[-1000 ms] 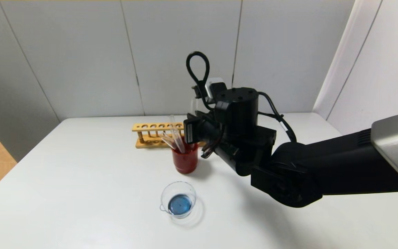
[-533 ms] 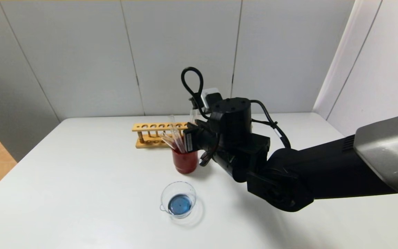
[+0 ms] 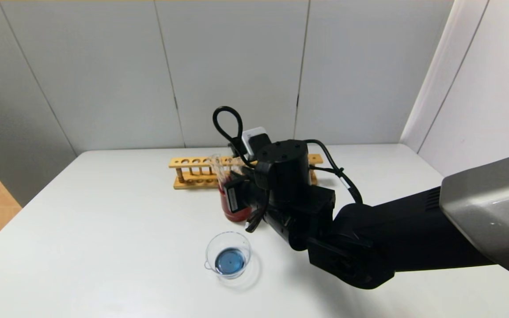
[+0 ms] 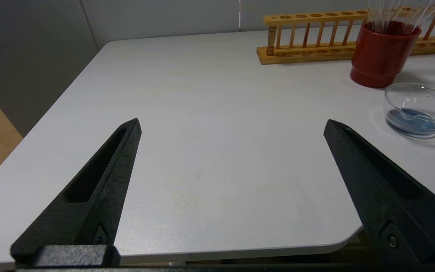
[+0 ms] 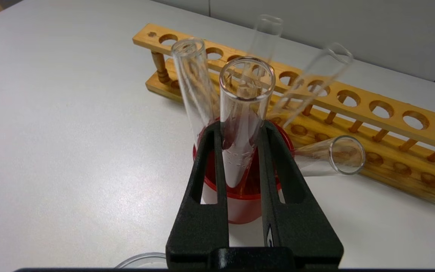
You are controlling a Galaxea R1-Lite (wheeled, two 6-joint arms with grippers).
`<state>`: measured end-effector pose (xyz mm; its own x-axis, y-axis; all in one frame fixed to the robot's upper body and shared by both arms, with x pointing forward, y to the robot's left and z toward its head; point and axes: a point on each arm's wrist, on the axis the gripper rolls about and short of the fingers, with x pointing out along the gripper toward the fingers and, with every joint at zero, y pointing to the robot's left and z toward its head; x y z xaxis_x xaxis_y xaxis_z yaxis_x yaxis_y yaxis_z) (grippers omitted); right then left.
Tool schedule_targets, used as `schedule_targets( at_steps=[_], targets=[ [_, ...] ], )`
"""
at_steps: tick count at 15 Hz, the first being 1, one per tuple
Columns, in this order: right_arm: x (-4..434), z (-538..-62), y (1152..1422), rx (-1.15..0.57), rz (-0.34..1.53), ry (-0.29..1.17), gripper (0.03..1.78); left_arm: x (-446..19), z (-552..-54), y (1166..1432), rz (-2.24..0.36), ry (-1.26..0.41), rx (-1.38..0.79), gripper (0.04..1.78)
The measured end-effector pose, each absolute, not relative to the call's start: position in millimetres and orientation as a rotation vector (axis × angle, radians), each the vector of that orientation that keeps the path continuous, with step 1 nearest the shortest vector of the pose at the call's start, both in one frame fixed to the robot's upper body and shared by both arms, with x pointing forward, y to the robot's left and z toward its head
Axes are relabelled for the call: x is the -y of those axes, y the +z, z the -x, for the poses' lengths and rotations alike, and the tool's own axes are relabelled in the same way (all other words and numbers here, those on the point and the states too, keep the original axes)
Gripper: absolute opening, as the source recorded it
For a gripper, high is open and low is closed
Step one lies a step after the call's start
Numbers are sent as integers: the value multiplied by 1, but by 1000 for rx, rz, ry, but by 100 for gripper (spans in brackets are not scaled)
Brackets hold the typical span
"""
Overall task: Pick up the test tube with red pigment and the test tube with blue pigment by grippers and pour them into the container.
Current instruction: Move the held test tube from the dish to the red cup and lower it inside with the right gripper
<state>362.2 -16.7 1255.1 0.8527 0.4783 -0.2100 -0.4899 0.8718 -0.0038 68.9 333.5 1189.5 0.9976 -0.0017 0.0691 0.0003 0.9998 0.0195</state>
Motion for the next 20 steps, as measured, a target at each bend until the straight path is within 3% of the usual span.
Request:
schedule_targets(
  at_steps=[20],
  targets=[
    [15, -355, 1239, -247, 112, 583, 32, -334, -69, 1190, -20, -1, 70, 171]
  ],
)
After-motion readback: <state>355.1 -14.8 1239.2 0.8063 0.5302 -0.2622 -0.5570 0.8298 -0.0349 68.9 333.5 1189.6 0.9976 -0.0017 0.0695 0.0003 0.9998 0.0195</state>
